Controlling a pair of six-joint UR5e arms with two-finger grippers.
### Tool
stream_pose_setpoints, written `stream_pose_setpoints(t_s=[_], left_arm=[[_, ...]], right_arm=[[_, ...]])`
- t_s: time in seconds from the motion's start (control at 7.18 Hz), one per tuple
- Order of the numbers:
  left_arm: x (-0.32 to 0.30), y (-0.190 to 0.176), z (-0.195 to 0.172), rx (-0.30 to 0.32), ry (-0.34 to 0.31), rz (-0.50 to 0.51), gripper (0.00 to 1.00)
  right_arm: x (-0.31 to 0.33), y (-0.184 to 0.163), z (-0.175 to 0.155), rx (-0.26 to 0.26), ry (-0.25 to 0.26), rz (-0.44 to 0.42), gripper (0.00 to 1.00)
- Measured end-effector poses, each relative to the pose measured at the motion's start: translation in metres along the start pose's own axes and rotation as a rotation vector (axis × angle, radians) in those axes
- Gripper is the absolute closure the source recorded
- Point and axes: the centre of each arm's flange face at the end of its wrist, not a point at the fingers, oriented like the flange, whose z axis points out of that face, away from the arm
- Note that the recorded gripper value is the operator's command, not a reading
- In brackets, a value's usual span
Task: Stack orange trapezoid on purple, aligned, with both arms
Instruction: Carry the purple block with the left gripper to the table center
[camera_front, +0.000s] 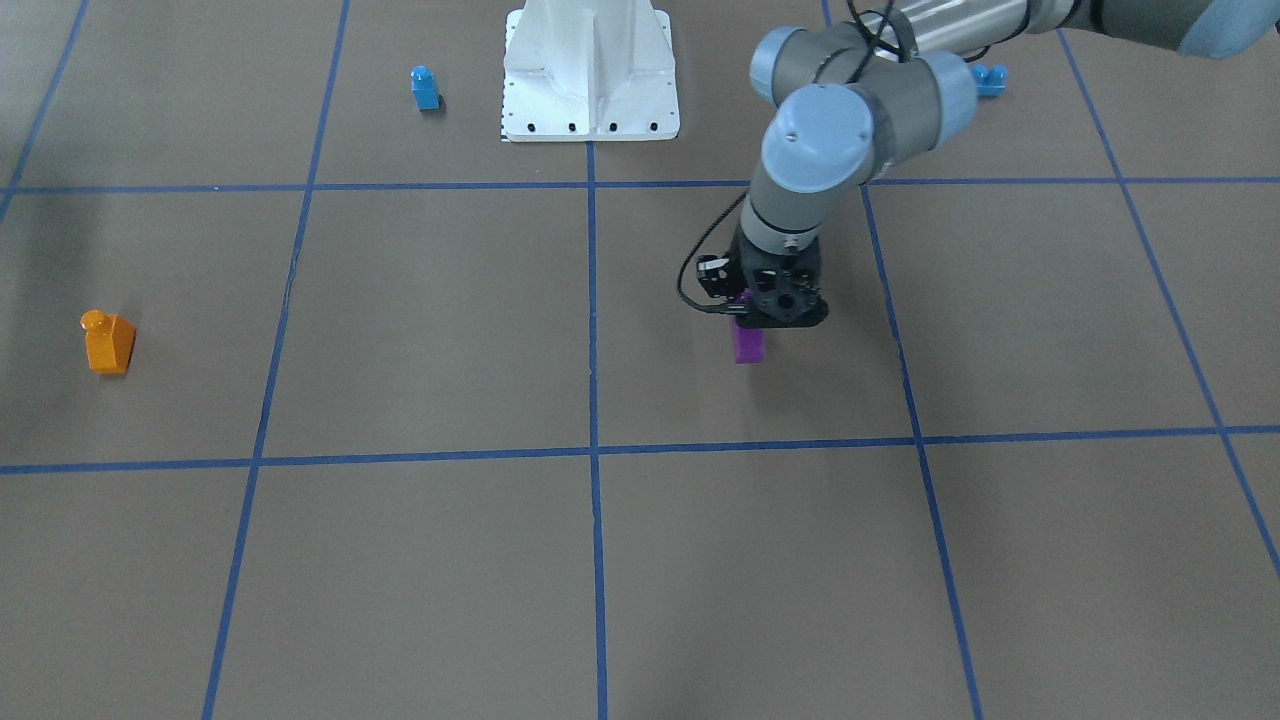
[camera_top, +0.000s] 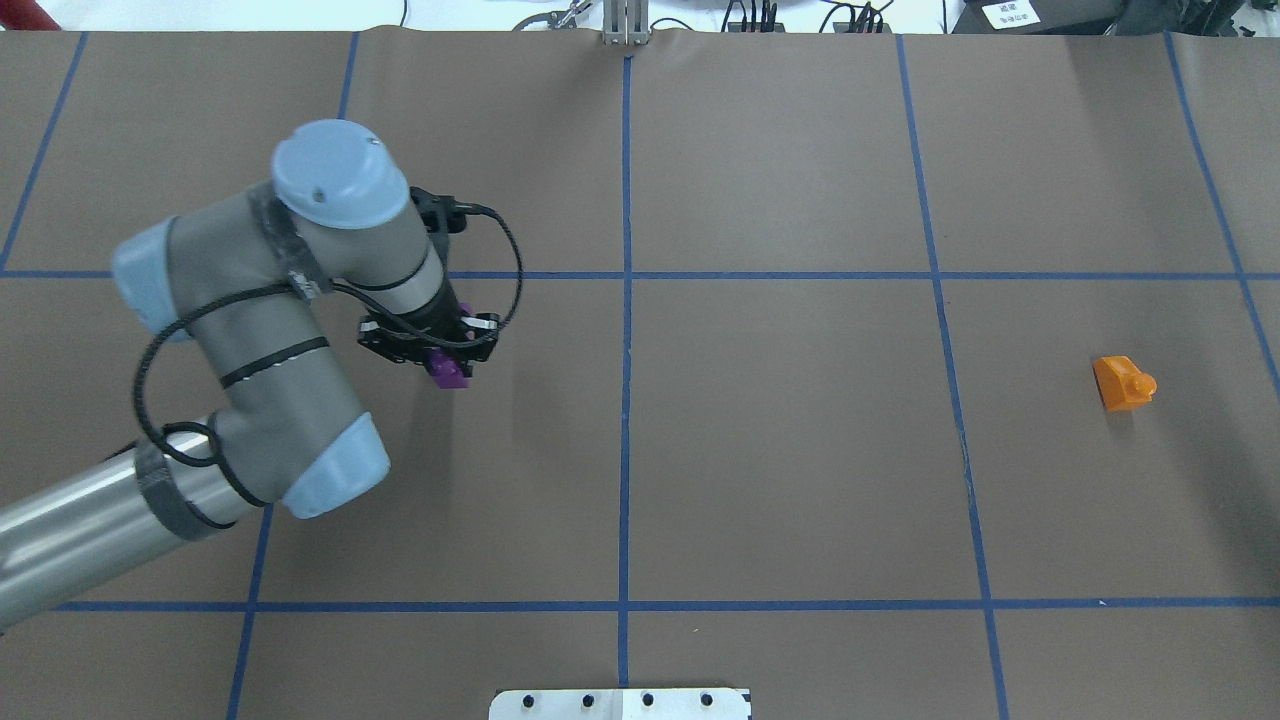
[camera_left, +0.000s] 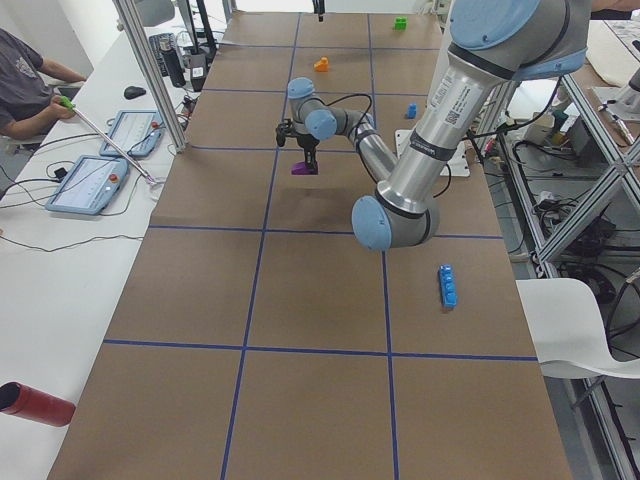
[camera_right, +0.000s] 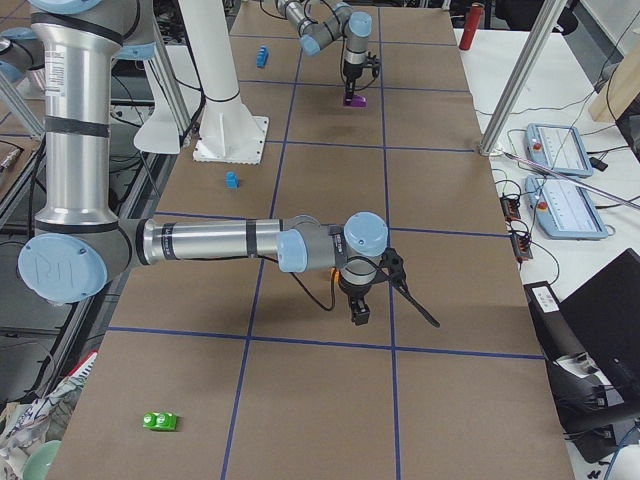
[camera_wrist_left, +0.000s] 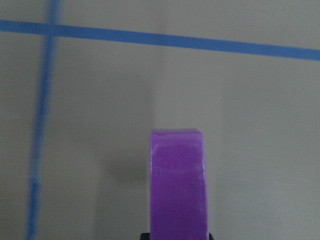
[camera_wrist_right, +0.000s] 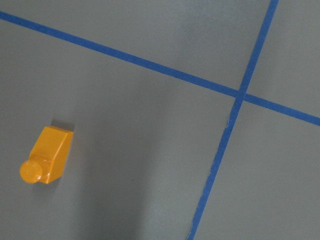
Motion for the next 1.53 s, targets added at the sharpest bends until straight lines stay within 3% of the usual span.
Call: stream_pose_setpoints(t_s=[0.28,0.56,1.53], left_arm=[[0.096,-0.013,0.005,-0.013,-0.008,0.028,1.0],[0.135,-0.011,0.012,-0.028,-0.007,0.012,1.0],[0.145,-0.007,0.049,-0.051,-0.015,0.017,1.0]], right_arm=[[-0.002,-0.001,0.001,-0.001,0.0,-0.002,0.0],[-0.002,-0.001,0.001,-0.001,-0.002,-0.003,0.0],[-0.005,-0.001,0.003,-0.005,-0.011,-0.006,0.0]])
